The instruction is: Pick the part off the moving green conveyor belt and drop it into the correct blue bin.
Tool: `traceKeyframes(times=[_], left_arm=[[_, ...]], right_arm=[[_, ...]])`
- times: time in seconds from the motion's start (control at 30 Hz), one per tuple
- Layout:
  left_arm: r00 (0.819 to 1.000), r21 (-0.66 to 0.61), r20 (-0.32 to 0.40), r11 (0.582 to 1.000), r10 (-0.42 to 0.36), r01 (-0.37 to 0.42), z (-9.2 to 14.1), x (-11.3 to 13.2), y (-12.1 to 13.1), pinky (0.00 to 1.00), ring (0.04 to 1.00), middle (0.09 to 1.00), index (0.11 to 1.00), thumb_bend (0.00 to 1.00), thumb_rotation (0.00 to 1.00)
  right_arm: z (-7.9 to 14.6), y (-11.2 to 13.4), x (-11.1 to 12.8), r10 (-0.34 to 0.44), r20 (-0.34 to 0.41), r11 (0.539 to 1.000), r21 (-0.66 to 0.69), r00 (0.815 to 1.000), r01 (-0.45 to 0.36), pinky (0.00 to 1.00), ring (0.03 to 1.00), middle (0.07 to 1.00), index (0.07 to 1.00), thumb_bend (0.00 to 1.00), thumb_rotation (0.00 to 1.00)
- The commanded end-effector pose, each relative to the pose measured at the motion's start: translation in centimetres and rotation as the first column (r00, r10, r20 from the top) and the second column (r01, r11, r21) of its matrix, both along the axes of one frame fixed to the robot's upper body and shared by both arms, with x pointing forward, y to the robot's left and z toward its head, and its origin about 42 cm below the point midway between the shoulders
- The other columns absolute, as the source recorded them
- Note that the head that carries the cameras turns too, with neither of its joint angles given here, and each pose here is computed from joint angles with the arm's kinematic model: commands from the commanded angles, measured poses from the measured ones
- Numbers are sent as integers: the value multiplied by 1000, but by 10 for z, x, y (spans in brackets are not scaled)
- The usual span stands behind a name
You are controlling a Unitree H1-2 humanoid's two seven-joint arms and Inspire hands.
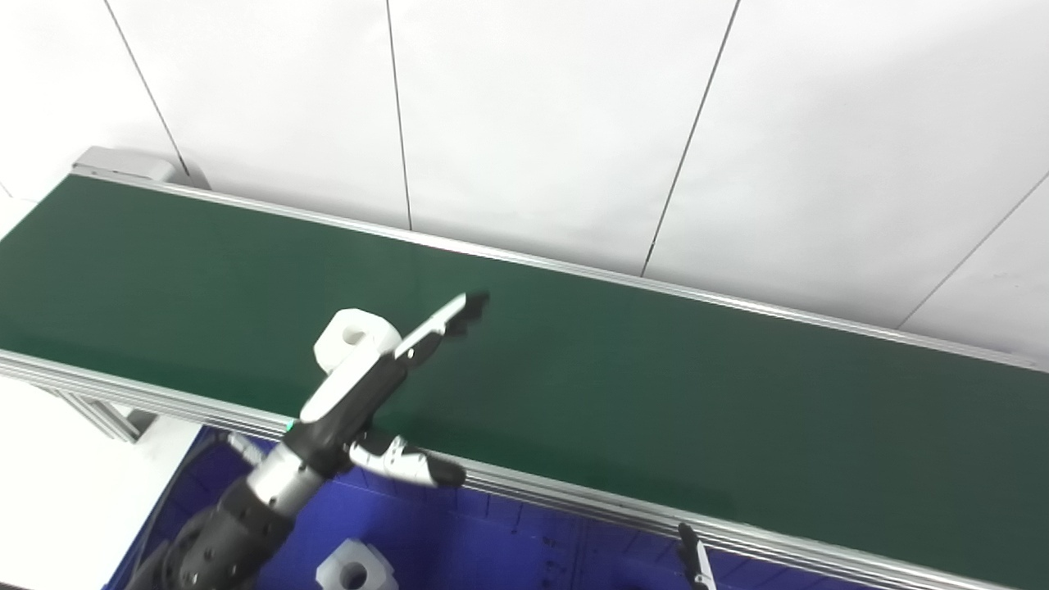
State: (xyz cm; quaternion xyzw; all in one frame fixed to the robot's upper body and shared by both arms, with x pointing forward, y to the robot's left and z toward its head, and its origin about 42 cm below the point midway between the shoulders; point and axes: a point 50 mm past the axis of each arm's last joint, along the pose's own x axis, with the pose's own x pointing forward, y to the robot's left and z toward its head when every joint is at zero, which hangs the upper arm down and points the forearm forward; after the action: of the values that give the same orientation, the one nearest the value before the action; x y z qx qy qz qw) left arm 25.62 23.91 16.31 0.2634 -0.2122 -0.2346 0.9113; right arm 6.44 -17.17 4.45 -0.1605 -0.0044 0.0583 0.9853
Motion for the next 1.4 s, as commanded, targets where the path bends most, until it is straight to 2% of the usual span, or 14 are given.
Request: traceKeyframes(times=[0.0, 0.1, 0.2, 0.23, 0.37, 0.43, 0.5, 0.73, 0.97, 1.1, 1.17, 1.3, 1.37], left_arm=[[998, 21, 61, 1000, -3, 2, 24, 23, 9, 939, 993, 1000, 1000, 795, 660], [998, 35, 65, 999, 1, -4, 30, 48, 14, 938, 994, 1000, 1000, 771, 562], [997, 89, 69, 996, 16, -22, 35, 70, 19, 933, 990, 1000, 1000, 761, 525], [997, 111, 69, 993, 22, -29, 36, 76, 21, 931, 987, 1000, 1000, 740, 468], [997, 247, 46, 966, 69, -78, 38, 103, 35, 905, 974, 1000, 1000, 783, 421], [996, 299, 33, 950, 85, -91, 38, 110, 39, 890, 968, 1000, 1000, 810, 391], [994, 355, 18, 929, 106, -105, 37, 118, 43, 870, 960, 994, 1000, 870, 302], [989, 487, -13, 865, 148, -123, 31, 134, 50, 853, 942, 979, 995, 968, 230], [984, 585, -107, 809, 143, -54, 21, 140, 57, 887, 957, 979, 994, 998, 171], [974, 593, -183, 805, 130, 4, 16, 134, 61, 834, 938, 964, 975, 1000, 194], [965, 580, -236, 814, 117, 43, 14, 127, 61, 841, 939, 961, 972, 1000, 188], [934, 542, -350, 829, 75, 137, 9, 117, 60, 846, 939, 965, 973, 1000, 167], [918, 538, -394, 823, 56, 181, 7, 112, 57, 831, 926, 957, 960, 1000, 158]], right_arm=[[10, 1, 1, 6, 75, 1000, 22, 997, -8, 946, 958, 982, 1000, 720, 824], [15, 0, 2, 7, 83, 1000, 8, 997, -8, 941, 952, 975, 999, 714, 856], [19, 0, 1, 9, 80, 1000, 13, 997, -10, 948, 956, 976, 1000, 714, 859], [20, -1, 1, 10, 80, 1000, 17, 997, -12, 953, 962, 981, 1000, 707, 860], [23, 1, -1, 6, 68, 999, 47, 998, -10, 969, 975, 993, 1000, 696, 847], [24, 1, -1, 3, 76, 999, 44, 997, -6, 963, 972, 991, 1000, 690, 842], [25, 1, -1, 2, 81, 999, 44, 997, -6, 959, 971, 991, 1000, 678, 841], [29, -2, -1, 9, 76, 999, 51, 997, -13, 950, 969, 992, 1000, 673, 839], [31, -4, -4, -14, 79, 997, 75, 997, 8, 917, 945, 974, 978, 702, 791], [32, -5, -4, -13, 81, 998, 69, 997, 8, 908, 940, 972, 973, 699, 783], [33, -6, -4, -11, 78, 998, 66, 997, 6, 907, 940, 971, 972, 706, 785], [32, -8, -3, -15, 79, 997, 71, 997, 9, 902, 935, 964, 967, 713, 776], [33, -8, -3, -16, 73, 997, 76, 997, 10, 903, 937, 965, 968, 717, 769]])
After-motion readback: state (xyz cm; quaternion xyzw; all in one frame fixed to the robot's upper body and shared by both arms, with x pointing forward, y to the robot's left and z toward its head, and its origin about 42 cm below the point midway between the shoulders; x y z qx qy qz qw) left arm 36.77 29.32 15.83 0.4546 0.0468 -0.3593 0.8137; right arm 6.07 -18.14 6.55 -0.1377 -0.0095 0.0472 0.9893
